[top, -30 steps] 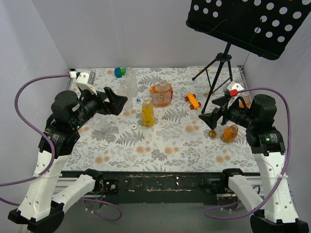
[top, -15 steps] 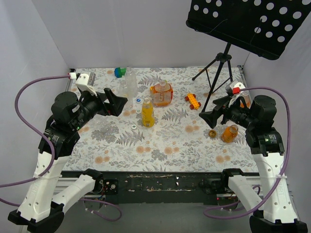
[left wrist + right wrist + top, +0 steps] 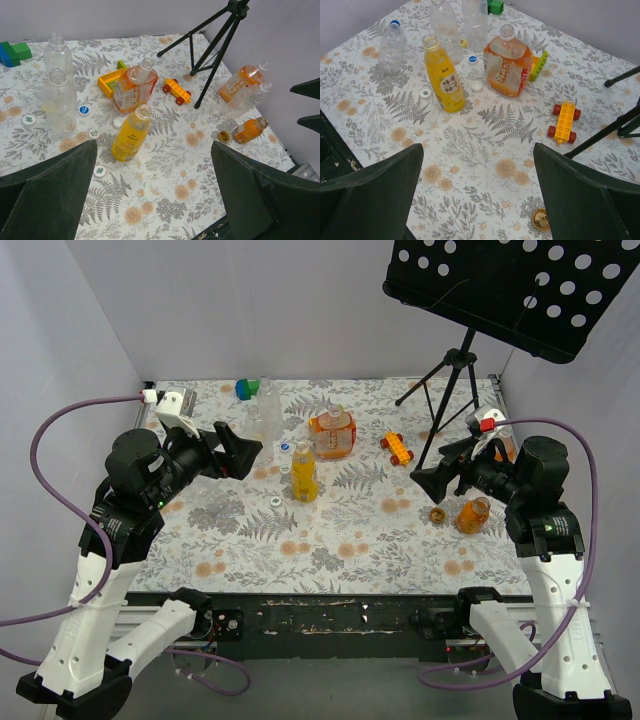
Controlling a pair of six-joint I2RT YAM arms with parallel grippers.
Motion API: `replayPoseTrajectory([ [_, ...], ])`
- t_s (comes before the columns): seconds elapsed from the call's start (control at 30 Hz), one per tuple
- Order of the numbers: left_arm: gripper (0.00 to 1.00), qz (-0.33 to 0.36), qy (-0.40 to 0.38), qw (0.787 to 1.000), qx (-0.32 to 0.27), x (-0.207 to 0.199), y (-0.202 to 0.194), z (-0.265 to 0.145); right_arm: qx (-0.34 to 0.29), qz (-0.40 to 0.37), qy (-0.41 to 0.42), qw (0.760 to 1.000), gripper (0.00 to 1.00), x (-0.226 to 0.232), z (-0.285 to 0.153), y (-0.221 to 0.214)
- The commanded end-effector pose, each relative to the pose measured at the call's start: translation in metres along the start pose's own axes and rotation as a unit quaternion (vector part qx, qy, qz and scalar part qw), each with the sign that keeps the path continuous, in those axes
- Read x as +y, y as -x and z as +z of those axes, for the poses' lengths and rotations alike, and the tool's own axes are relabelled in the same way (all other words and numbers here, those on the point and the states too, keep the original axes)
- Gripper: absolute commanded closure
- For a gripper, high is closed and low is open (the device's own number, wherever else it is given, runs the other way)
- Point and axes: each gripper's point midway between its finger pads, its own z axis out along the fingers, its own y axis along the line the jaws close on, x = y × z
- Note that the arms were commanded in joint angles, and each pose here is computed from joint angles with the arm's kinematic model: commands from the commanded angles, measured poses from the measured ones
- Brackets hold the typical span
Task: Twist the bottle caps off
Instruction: Reset both arms
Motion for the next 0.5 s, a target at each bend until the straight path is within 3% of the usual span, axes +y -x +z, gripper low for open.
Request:
replayPoseTrajectory([
  [0.0,0.02,0.006,-0.002,1.0,-0.001,-0.0004,0.0007,-0.0035,-0.021,-0.006,-0.007,1.0,0.02,-0.0013,-0.0016,0.0114],
  [0.47,0.02,0.006,-0.005,1.0,-0.003,-0.0011,0.0015,-0.0021,-0.024,-0.002,-0.026,0.999,0.02,-0.0103,-0.0011,0.0147],
])
